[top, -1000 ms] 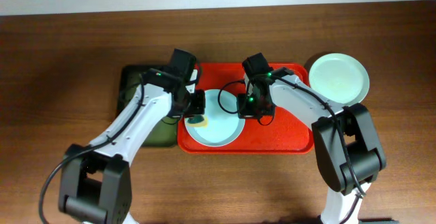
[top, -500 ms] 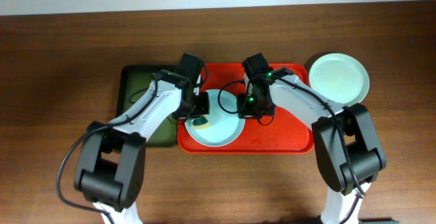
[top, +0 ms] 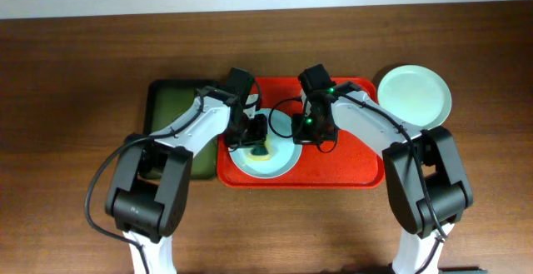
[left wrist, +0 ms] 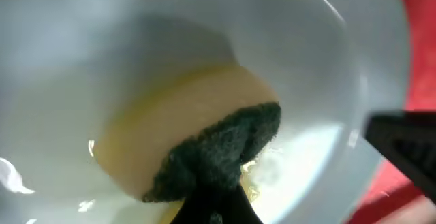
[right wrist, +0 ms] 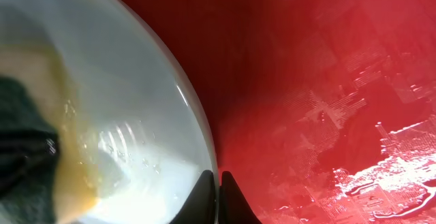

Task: Clean dirty plates on tray and stack at the side
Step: 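Scrub the light-blue plate with the held sponge using the left gripper, then return the sponge to the green tray and raise the left arm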

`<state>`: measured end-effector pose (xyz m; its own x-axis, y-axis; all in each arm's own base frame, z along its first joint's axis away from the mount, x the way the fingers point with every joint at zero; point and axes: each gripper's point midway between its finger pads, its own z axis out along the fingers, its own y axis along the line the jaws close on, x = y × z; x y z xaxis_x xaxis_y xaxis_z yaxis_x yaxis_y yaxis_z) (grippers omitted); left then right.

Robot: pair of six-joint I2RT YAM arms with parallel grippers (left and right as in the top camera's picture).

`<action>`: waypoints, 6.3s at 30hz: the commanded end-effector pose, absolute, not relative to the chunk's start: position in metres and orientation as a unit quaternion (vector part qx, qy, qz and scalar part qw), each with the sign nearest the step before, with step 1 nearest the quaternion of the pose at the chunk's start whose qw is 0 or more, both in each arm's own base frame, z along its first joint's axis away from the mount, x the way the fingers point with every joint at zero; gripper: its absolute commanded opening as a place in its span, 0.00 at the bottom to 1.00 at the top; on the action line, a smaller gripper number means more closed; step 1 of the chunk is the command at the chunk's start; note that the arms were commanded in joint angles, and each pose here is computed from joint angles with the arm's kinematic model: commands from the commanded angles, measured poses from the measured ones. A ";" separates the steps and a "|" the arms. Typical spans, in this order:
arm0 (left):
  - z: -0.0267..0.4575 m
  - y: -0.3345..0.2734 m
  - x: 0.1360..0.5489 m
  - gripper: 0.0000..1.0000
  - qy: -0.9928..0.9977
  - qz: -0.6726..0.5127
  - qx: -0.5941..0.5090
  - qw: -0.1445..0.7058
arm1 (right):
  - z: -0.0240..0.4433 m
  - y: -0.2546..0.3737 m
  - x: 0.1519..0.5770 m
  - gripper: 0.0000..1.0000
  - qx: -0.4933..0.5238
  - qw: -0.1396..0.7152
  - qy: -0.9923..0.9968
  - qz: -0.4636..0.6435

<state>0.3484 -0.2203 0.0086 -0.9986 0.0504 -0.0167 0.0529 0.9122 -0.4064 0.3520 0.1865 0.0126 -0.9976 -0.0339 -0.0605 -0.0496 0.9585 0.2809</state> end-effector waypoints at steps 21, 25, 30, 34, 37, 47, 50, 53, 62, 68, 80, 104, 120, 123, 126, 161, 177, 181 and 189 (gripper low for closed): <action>0.044 -0.187 0.347 0.00 0.995 -0.072 0.037 0.066 | 0.027 0.190 0.357 0.04 -0.031 0.048 0.987 0.149; 0.023 -0.179 0.346 0.00 0.998 -0.041 0.015 0.049 | 0.027 0.190 0.357 0.04 -0.031 0.048 0.987 0.149; -0.006 -0.173 0.336 0.00 1.000 -0.020 -0.017 0.007 | 0.027 0.190 0.357 0.04 -0.031 0.048 0.987 0.149; -0.021 -0.188 0.321 0.00 0.997 -0.060 -0.017 -0.042 | 0.027 0.190 0.358 0.04 -0.031 0.048 0.987 0.149; -0.019 -0.218 0.307 0.00 0.985 -0.150 0.022 -0.083 | 0.027 0.190 0.358 0.04 -0.031 0.048 0.987 0.149; 0.016 -0.258 0.329 0.00 0.958 -0.273 0.064 -0.052 | 0.027 0.190 0.358 0.04 -0.031 0.048 0.987 0.149; 0.049 -0.249 0.345 0.00 0.964 -0.258 0.066 -0.011 | 0.027 0.190 0.357 0.04 -0.031 0.048 0.987 0.149; 0.075 -0.224 0.360 0.00 0.979 -0.188 0.063 0.056 | 0.027 0.190 0.358 0.04 -0.031 0.048 0.987 0.149; 0.061 -0.176 0.357 0.00 0.995 -0.059 0.046 0.070 | 0.027 0.190 0.358 0.04 -0.031 0.048 0.987 0.149; 0.051 -0.176 0.356 0.00 0.994 -0.061 0.046 0.075 | 0.027 0.190 0.358 0.04 -0.031 0.048 0.987 0.149; 0.027 -0.166 0.356 0.00 0.994 -0.040 0.040 0.092 | 0.027 0.190 0.357 0.04 -0.031 0.048 0.987 0.149; 0.017 -0.267 0.346 0.00 0.945 -0.323 0.054 0.008 | 0.027 0.190 0.357 0.04 -0.031 0.048 0.987 0.149; 0.089 -0.125 0.390 0.00 0.986 0.025 0.042 0.158 | 0.027 0.190 0.357 0.04 -0.031 0.048 0.987 0.149; 0.090 -0.100 0.393 0.00 0.985 0.059 0.021 0.159 | 0.027 0.190 0.357 0.04 -0.031 0.048 0.987 0.149; 0.089 -0.071 0.394 0.00 0.987 0.067 -0.013 0.145 | 0.027 0.190 0.358 0.04 -0.031 0.048 0.987 0.149; 0.035 -0.018 0.365 0.00 0.997 -0.003 -0.032 0.073 | 0.027 0.190 0.358 0.04 -0.031 0.048 0.987 0.149; 0.153 0.017 0.408 0.74 0.982 -0.006 -0.091 0.167 | 0.027 0.190 0.358 0.04 -0.031 0.049 0.987 0.149; 0.187 0.064 0.414 1.00 0.960 -0.006 -0.192 0.205 | 0.027 0.190 0.358 0.04 -0.031 0.049 0.987 0.149; 0.184 0.137 0.391 0.99 0.940 0.012 -0.281 0.193 | 0.020 0.177 0.363 0.13 -0.026 0.062 0.992 0.108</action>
<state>0.3942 0.1283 0.1848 -0.7862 -0.4921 -0.3739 -0.5013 0.8616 -0.0799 0.3548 0.1838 0.0133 -0.9967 -0.0311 -0.0745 -0.0499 0.9627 0.2659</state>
